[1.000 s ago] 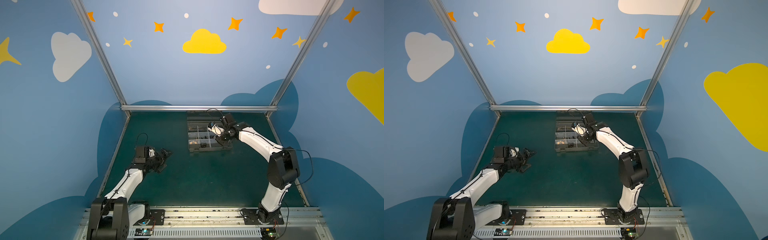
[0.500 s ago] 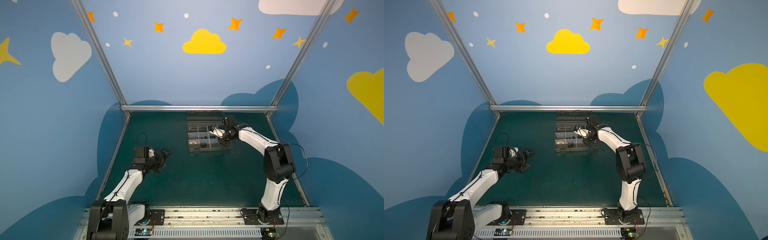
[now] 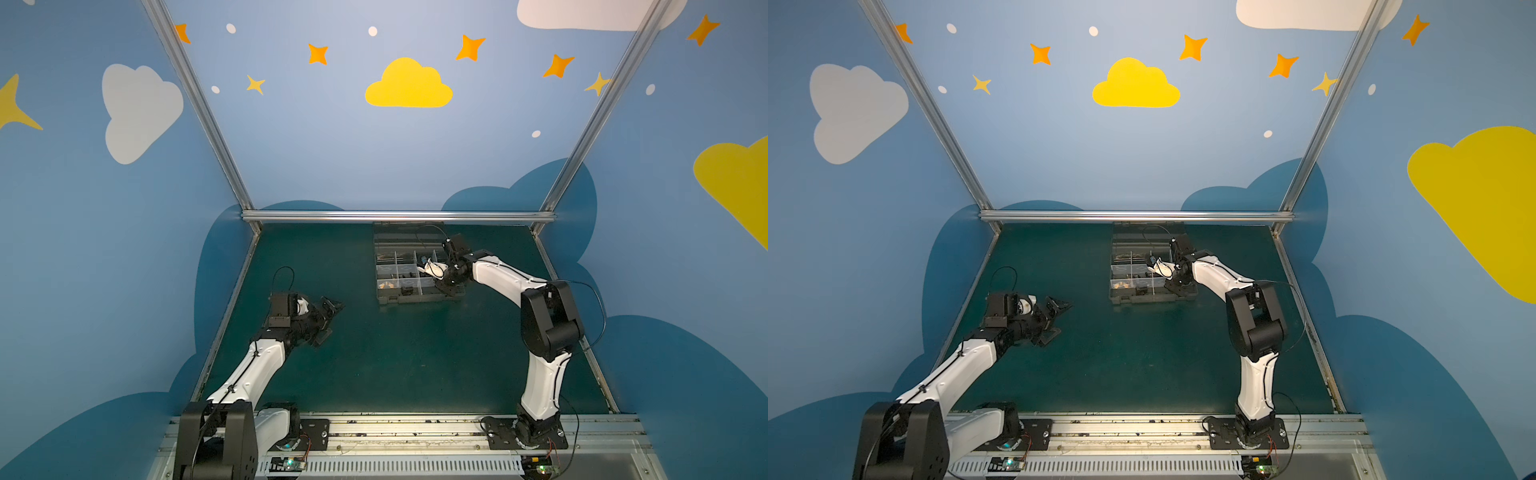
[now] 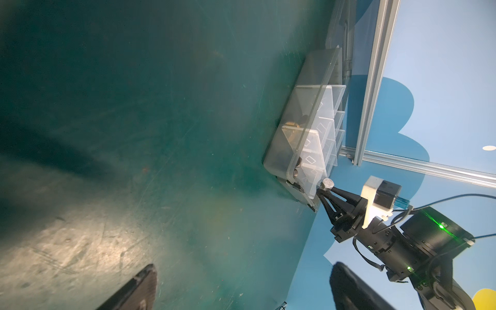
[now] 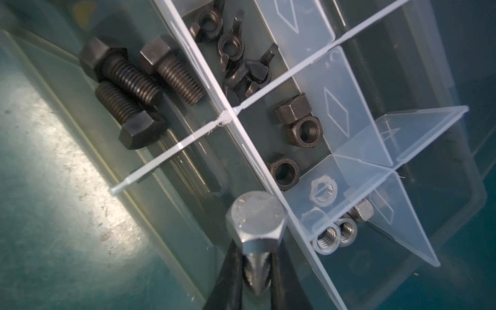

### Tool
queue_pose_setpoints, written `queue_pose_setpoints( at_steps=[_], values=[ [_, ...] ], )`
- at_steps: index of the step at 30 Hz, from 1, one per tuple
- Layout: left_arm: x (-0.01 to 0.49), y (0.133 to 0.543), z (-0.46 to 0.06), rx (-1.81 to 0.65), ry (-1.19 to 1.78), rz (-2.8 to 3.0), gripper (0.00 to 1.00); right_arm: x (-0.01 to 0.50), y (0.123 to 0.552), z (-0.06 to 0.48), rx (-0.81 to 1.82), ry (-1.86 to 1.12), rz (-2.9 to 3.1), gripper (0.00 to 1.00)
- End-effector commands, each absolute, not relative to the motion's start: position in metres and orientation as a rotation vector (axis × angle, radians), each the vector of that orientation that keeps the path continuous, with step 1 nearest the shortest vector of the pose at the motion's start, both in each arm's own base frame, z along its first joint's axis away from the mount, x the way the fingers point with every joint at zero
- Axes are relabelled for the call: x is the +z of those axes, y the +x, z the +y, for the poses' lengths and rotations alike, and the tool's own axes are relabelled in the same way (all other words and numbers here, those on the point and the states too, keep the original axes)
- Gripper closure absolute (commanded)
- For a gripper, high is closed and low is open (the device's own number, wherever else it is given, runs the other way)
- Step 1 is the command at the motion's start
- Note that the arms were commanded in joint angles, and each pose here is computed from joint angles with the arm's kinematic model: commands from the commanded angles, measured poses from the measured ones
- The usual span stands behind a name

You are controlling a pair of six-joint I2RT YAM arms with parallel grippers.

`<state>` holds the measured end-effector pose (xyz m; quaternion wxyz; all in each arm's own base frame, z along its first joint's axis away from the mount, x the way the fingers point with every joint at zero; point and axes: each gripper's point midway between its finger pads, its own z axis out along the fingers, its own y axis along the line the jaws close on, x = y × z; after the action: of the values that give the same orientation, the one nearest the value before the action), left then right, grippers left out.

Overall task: Sort the screws and nuts into containers
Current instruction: Place the screw into the container.

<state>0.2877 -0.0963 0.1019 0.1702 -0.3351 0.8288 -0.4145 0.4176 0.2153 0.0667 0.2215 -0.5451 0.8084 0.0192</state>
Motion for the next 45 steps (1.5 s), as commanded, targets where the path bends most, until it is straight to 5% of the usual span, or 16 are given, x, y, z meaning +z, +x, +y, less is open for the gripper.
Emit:
queue_pose_setpoints(
  at_steps=[1, 19, 35, 45],
  values=[
    [0.107, 0.290, -0.094, -1.165, -0.950, 2.340, 0.00, 0.065, 0.422, 0.217, 0.052, -1.492, 2.231, 1.00],
    [0.109, 0.289, -0.094, -1.166, -0.941, 2.341, 0.00, 0.076, 0.426, 0.220, 0.063, -1.425, 2.232, 0.67],
    [0.141, 0.315, -0.087, -1.089, -0.814, 2.294, 0.00, 0.144, 0.420, 0.207, 0.189, -1.076, 2.199, 0.63],
    [0.160, 0.344, -0.036, -0.692, -0.728, 2.103, 0.00, 0.145, 0.410, 0.141, 0.286, -0.605, 2.259, 0.59]
  ],
)
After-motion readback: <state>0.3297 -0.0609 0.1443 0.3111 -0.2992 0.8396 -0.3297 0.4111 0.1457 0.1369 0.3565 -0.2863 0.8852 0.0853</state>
